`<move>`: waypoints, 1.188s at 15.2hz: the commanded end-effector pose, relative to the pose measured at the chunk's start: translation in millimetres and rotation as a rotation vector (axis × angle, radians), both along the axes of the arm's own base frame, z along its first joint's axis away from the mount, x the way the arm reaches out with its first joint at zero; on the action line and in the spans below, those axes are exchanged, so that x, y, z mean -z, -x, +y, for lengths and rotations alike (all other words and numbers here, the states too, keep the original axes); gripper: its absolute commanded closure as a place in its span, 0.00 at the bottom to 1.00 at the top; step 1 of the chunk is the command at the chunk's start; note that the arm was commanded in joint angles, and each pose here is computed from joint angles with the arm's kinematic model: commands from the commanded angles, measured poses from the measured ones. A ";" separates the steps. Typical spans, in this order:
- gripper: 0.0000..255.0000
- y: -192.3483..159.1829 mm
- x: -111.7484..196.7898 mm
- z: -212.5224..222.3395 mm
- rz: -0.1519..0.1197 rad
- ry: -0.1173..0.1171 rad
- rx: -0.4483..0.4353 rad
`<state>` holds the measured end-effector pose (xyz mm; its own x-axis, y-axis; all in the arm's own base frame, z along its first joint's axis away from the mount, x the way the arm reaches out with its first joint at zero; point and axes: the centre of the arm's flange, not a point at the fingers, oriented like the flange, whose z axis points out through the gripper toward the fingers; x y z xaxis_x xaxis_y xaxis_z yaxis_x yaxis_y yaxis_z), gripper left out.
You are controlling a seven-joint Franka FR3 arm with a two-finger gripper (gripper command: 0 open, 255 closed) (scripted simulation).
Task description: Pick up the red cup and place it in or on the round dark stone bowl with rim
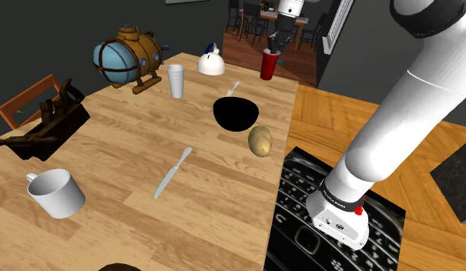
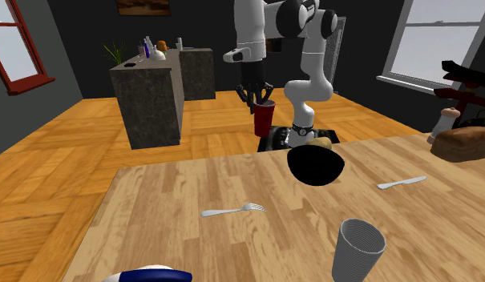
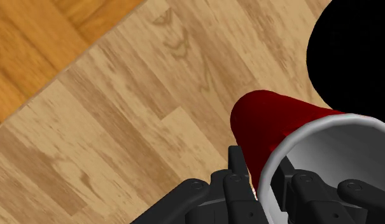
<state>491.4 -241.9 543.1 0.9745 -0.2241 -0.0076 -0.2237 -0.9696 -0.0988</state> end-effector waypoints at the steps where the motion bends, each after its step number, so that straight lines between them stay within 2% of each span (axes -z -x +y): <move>1: 1.00 3.8 -3.6 28.6 0.000 0.001 0.001; 14: 1.00 7.2 -19.5 198.3 0.000 0.001 0.001; 18: 1.00 7.2 1.6 198.3 0.000 0.001 0.001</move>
<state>483.8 -42.9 546.8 0.9745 -0.2245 -0.0080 -0.2241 -0.9696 -0.0979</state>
